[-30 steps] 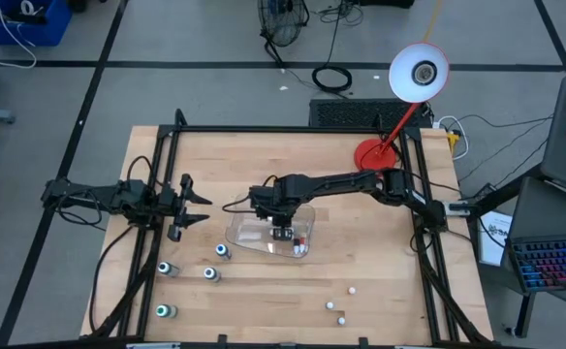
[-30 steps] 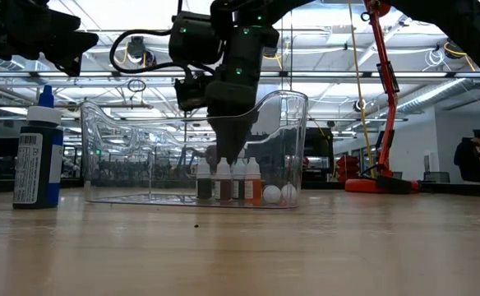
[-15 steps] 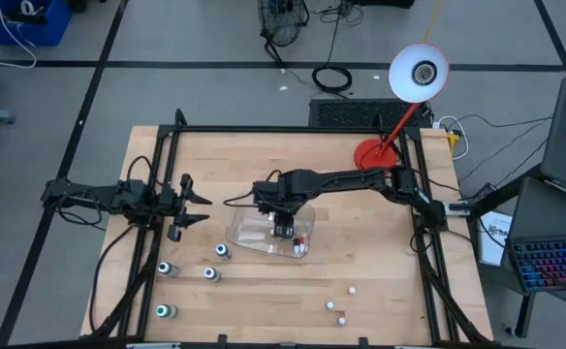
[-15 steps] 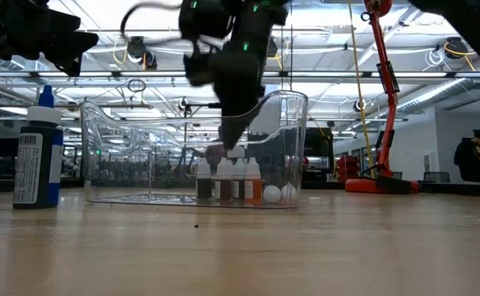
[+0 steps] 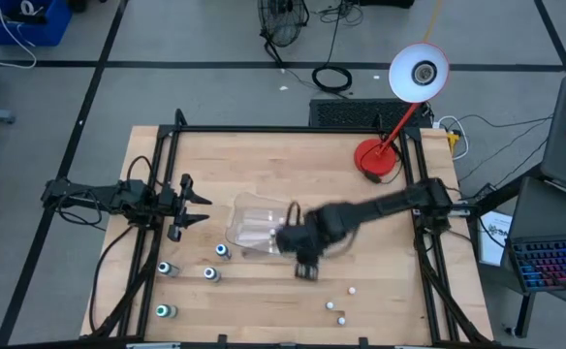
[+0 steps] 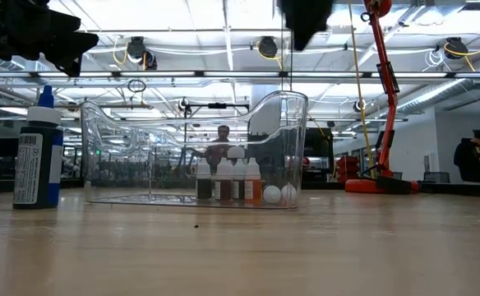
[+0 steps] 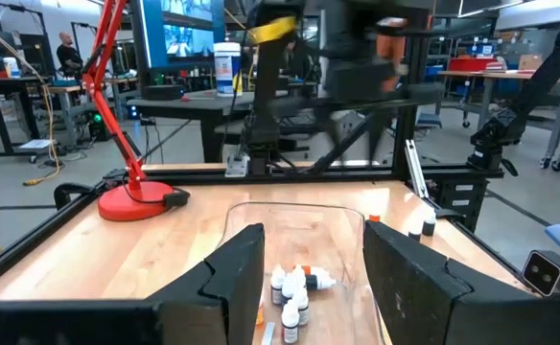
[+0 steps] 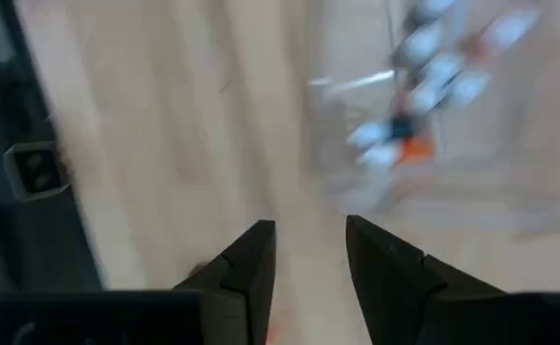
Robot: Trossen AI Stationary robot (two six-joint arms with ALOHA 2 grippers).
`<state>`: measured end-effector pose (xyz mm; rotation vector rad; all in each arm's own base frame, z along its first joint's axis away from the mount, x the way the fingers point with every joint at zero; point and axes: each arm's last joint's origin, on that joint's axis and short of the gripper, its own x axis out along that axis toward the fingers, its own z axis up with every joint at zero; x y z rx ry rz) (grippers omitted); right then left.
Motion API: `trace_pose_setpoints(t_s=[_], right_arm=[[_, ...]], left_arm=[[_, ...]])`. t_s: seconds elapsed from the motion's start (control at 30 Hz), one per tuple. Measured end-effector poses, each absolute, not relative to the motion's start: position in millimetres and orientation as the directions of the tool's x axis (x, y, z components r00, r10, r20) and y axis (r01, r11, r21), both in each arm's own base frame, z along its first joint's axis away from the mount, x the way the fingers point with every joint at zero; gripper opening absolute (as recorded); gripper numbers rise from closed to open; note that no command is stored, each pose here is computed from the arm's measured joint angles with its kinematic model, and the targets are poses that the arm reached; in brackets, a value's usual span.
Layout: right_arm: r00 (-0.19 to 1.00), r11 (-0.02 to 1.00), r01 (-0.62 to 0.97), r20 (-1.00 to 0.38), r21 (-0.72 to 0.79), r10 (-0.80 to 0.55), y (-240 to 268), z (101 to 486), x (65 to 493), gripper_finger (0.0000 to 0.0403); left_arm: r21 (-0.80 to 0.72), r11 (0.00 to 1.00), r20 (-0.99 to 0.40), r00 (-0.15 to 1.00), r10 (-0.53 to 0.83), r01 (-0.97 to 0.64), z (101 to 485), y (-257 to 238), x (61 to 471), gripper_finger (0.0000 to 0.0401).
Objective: Pick & Place food coloring
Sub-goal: Put the small blue food coloring bottle into the transparent bin
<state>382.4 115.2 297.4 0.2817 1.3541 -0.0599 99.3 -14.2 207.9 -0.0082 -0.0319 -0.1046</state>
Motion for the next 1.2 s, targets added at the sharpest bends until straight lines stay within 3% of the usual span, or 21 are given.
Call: trace_pose_setpoints(t_s=[0.2, 0.33, 0.7, 0.87, 1.0, 1.2], right_arm=[[0.165, 0.947, 0.292, -0.982, 0.133, 0.088, 185, 295, 348, 0.0109], [0.081, 0.926, 0.376, -0.997, 0.028, -0.003, 213, 292, 318, 0.0101], [-0.079, 0.883, 0.427, -0.981, -0.193, -0.177, 230, 247, 277, 0.0108], [-0.144, 0.886, 0.462, -0.989, -0.031, 0.04, 232, 222, 285, 0.0145], [-0.109, 0.847, 0.516, -0.97, 0.133, 0.218, 246, 220, 291, 0.017], [-0.059, 0.868, 0.466, -0.973, 0.169, 0.221, 262, 219, 283, 0.0177]], left_arm=[[-0.006, 0.994, 0.032, 0.994, -0.105, 0.105, 208, -14, 99, 0.0182], [-0.006, 0.995, 0.032, 0.994, -0.104, 0.105, 208, -14, 99, 0.0182], [-0.006, 0.994, 0.033, 0.994, -0.105, 0.105, 208, -14, 99, 0.0182], [-0.006, 0.994, 0.032, 0.994, -0.105, 0.105, 208, -14, 99, 0.0182], [-0.007, 0.994, 0.032, 0.994, -0.105, 0.105, 208, -14, 99, 0.0182], [-0.006, 0.994, 0.032, 0.994, -0.105, 0.105, 208, -14, 99, 0.0182]])
